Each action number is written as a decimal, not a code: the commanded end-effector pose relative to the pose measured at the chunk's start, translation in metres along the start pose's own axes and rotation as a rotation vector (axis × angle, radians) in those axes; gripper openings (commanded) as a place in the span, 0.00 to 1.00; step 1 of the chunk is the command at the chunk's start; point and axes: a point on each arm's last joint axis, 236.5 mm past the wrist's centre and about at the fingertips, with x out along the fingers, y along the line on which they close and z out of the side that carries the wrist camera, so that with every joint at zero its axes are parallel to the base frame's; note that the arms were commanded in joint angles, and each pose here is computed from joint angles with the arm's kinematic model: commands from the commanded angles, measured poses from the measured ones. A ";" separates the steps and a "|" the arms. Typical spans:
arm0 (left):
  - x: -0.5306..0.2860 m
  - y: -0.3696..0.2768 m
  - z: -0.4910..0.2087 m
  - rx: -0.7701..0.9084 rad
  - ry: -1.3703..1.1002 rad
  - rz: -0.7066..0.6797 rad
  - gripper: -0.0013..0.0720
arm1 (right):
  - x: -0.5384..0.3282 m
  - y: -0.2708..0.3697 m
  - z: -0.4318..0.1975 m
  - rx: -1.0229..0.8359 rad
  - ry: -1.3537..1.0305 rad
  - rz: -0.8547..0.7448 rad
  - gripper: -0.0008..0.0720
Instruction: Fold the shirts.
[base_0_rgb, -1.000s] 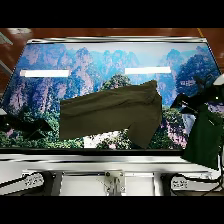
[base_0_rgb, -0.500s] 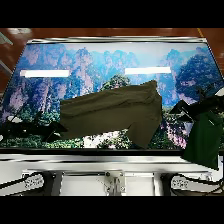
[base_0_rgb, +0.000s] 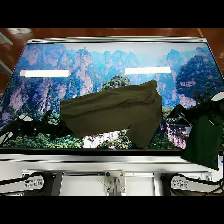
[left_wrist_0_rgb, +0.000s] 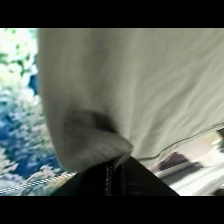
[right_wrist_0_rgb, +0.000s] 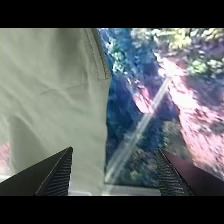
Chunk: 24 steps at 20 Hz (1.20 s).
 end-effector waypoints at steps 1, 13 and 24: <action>-0.008 -0.018 -0.001 0.057 0.003 -0.039 0.08 | 0.021 0.004 0.006 0.064 -0.057 0.062 0.88; -0.026 -0.035 0.010 0.116 -0.074 -0.046 0.08 | 0.075 0.020 0.038 0.185 -0.104 0.206 0.87; -0.116 -0.118 0.055 0.394 -0.298 -0.052 0.07 | -0.036 0.132 0.007 -0.421 -0.146 0.483 0.10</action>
